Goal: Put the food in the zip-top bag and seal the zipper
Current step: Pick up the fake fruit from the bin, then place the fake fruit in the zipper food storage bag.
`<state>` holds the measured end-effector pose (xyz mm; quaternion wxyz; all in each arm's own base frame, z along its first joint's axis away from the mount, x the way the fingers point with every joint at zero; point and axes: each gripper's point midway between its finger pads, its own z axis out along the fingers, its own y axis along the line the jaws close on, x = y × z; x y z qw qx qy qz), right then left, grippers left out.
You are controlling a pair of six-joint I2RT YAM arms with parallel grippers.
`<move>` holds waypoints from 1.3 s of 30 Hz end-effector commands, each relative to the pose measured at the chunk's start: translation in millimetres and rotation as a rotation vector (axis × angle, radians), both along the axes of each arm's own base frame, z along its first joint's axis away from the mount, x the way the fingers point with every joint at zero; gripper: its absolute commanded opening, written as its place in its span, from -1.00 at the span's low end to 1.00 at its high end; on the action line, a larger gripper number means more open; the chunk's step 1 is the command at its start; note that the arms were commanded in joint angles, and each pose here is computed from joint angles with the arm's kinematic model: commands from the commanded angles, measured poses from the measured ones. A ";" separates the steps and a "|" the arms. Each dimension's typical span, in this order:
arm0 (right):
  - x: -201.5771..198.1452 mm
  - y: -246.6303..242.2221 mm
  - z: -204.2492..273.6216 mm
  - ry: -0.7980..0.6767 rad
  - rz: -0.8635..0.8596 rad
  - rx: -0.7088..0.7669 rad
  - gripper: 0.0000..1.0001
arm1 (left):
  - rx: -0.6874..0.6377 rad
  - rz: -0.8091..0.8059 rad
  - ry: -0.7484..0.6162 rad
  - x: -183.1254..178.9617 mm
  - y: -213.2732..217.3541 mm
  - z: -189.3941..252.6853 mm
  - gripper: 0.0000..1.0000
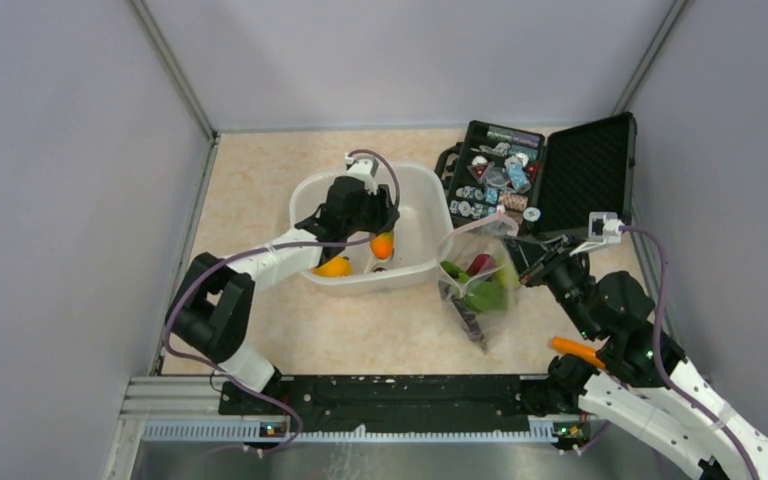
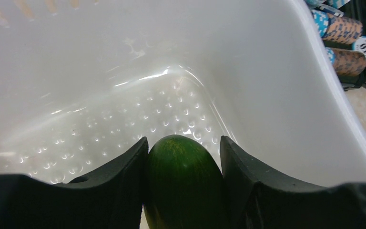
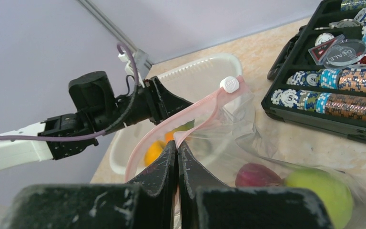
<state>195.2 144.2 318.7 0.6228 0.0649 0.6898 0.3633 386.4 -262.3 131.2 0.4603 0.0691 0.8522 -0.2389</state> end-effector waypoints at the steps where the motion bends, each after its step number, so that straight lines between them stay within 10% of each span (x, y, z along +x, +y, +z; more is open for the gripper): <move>1: -1.4 -1.4 14.4 -0.037 -0.001 0.046 -1.00 | -0.103 -0.020 -0.079 -3.6 -0.8 44.6 -0.30; 19: 3.9 7.1 11.7 -0.036 0.009 0.056 -1.00 | -0.477 -0.349 -0.423 -91.2 -19.0 232.5 -0.26; 39: 2.5 32.0 14.5 -0.024 0.110 0.072 -1.00 | -0.695 -0.531 -0.694 -157.7 -69.5 297.0 -0.28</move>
